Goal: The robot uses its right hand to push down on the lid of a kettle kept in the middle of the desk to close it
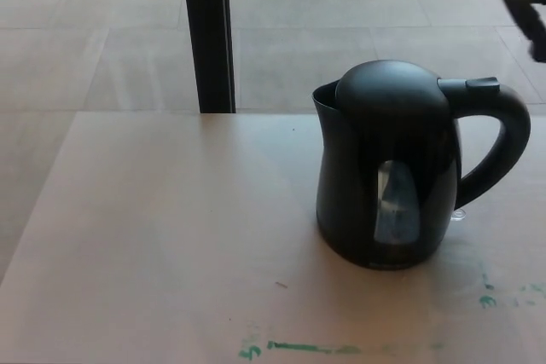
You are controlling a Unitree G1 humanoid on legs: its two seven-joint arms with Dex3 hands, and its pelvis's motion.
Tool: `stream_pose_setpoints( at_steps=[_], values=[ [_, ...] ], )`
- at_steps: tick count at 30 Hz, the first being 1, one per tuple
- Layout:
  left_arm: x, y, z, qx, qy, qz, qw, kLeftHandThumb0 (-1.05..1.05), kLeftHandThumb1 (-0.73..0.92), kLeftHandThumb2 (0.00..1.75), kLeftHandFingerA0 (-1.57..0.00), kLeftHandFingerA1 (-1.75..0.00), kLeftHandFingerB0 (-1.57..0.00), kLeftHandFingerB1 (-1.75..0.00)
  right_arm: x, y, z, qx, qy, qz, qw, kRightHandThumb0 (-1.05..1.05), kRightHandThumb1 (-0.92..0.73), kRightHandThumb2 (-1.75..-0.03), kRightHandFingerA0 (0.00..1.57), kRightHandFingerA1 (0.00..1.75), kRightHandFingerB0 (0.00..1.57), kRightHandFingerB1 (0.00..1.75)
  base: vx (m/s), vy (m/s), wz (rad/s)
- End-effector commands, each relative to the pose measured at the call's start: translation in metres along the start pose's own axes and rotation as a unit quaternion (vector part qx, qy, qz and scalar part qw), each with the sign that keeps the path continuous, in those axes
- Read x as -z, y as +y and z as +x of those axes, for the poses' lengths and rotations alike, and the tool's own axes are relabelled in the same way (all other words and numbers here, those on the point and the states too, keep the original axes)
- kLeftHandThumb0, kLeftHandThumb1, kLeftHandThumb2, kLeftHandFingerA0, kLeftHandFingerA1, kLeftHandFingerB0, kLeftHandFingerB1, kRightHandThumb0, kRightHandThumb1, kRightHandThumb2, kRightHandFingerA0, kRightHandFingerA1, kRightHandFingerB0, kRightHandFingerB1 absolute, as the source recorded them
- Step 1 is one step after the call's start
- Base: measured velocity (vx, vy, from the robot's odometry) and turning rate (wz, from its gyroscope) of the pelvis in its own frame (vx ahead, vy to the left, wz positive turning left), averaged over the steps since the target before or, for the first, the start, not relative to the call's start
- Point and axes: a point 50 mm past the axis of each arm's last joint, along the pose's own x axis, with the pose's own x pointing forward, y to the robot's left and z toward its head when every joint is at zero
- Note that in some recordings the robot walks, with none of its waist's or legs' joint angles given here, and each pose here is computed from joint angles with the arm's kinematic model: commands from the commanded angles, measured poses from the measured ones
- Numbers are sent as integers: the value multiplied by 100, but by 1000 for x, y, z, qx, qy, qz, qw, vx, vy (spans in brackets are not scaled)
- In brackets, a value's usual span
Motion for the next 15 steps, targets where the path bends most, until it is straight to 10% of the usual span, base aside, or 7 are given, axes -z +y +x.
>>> stream_pose_setpoints(
  at_steps=[1, 4, 5, 8, 10, 11, 15],
  values=[
    [1, 11, -4, -14, -1, 5, 1000, -83, 77, 115, -40, -56, -32, -51, 74, -113, -101, 177, 90, 305, 931, -84, -92, -75, 43, 43, 35, 41, 0, 0, 0],
    [1, 12, -5, -14, 1, 4, 1000, -87, 92, 76, -45, -46, -37, -39, 113, -135, -150, 289, 145, 328, 888, -79, -92, -74, 50, 45, 42, 42, 0, 0, 0],
    [1, 13, -5, -16, 0, 4, 1000, -83, 77, 115, -40, -57, -31, -51, 124, -135, -164, 308, 151, 320, 883, -77, -92, -72, 50, 46, 43, 42, 0, 0, 0],
    [1, 12, -5, -15, -2, 13, 1000, -89, 92, 77, -45, -49, -36, -41, 156, -133, -203, 356, 170, 334, 856, -73, -92, -70, 53, 56, 43, 47, 0, 0, 0],
    [0, 12, -5, -15, -5, 12, 1000, -83, 77, 115, -39, -57, -32, -51, 172, -128, -223, 386, 190, 325, 842, -77, -91, -67, 64, 56, 53, 46, 0, 0, 0],
    [0, 11, -4, -12, -5, 9, 1000, -87, 92, 77, -45, -47, -36, -40, 183, -121, -240, 407, 209, 320, 829, -82, -73, -92, 65, 65, 52, 55, 0, 0, 0],
    [0, 11, -4, -12, -5, 11, 1000, -84, 78, 111, -43, -57, -36, -52, 217, -90, -297, 433, 282, 313, 797, -74, -92, -70, 58, 63, 45, 51, 0, 0, 0]
  ],
)
